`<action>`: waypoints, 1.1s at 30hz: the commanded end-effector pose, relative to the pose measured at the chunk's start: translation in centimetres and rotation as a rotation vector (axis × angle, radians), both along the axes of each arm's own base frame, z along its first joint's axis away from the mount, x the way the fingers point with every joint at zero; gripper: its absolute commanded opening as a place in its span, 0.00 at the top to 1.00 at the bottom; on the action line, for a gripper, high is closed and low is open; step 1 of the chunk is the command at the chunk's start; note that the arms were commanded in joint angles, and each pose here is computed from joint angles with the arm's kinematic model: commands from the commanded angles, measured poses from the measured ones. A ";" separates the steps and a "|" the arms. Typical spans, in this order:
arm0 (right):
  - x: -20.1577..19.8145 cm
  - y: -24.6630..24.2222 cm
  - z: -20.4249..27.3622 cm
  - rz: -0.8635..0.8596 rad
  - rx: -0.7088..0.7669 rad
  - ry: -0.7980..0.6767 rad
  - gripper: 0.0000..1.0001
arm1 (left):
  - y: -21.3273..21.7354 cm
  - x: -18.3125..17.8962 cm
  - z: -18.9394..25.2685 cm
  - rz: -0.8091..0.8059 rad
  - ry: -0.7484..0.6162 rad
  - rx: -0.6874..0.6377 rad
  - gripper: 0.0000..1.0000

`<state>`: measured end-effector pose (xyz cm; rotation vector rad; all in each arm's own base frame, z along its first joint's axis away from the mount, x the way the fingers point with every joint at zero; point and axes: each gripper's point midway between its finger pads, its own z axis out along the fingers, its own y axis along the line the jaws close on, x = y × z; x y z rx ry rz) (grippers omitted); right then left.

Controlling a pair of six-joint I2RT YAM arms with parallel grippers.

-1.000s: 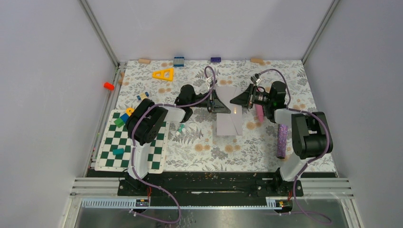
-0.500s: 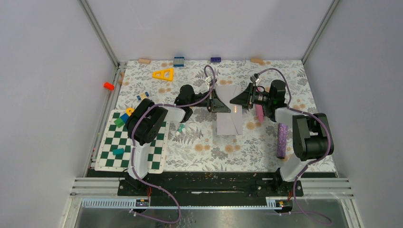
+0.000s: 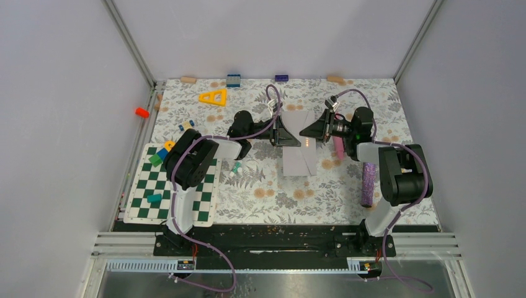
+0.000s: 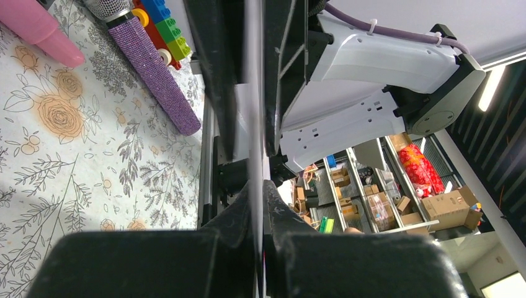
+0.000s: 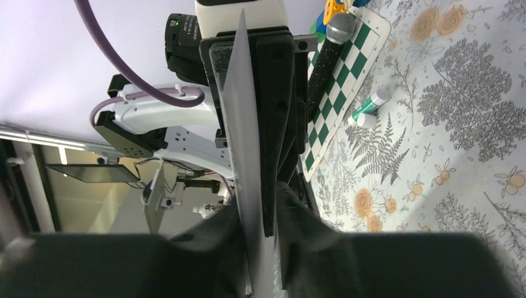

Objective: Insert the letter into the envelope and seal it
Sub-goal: Seal the envelope flap on the envelope.

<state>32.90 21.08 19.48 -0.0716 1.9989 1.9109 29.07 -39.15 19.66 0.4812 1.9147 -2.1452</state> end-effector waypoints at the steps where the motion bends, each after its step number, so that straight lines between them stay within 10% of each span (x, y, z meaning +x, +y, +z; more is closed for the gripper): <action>1: -0.8 0.3 0.8 0.046 0.014 -0.054 0.89 | 0.4 0.2 3.4 0.013 -0.116 -0.078 1.00; 5: -0.7 0.3 0.6 0.047 0.015 -0.043 1.00 | 0.5 0.2 3.6 0.013 -0.124 -0.081 1.00; 8: -0.8 0.3 0.9 0.049 0.015 -0.048 0.65 | 0.5 0.2 3.6 0.014 -0.124 -0.079 1.00; 10: -1.1 0.3 1.2 0.049 0.017 -0.066 0.60 | 0.5 0.3 3.6 0.016 -0.123 -0.079 1.00; 14: -1.2 0.4 1.1 0.062 0.017 -0.057 1.00 | 0.5 0.4 3.4 0.021 -0.116 -0.077 1.00; 17: -1.1 0.4 1.1 0.061 0.023 -0.056 1.00 | 0.5 0.4 3.4 0.017 -0.117 -0.074 1.00; 19: -0.9 0.5 1.2 0.061 0.027 -0.048 0.81 | 0.5 0.4 3.4 0.017 -0.119 -0.073 1.00; 24: -0.9 0.8 1.5 0.063 0.036 -0.067 1.00 | 0.5 0.4 3.3 0.016 -0.114 -0.072 1.00; 33: -0.5 0.7 1.8 0.019 0.034 -0.098 1.00 | 0.3 0.4 2.6 0.030 -0.108 -0.038 0.58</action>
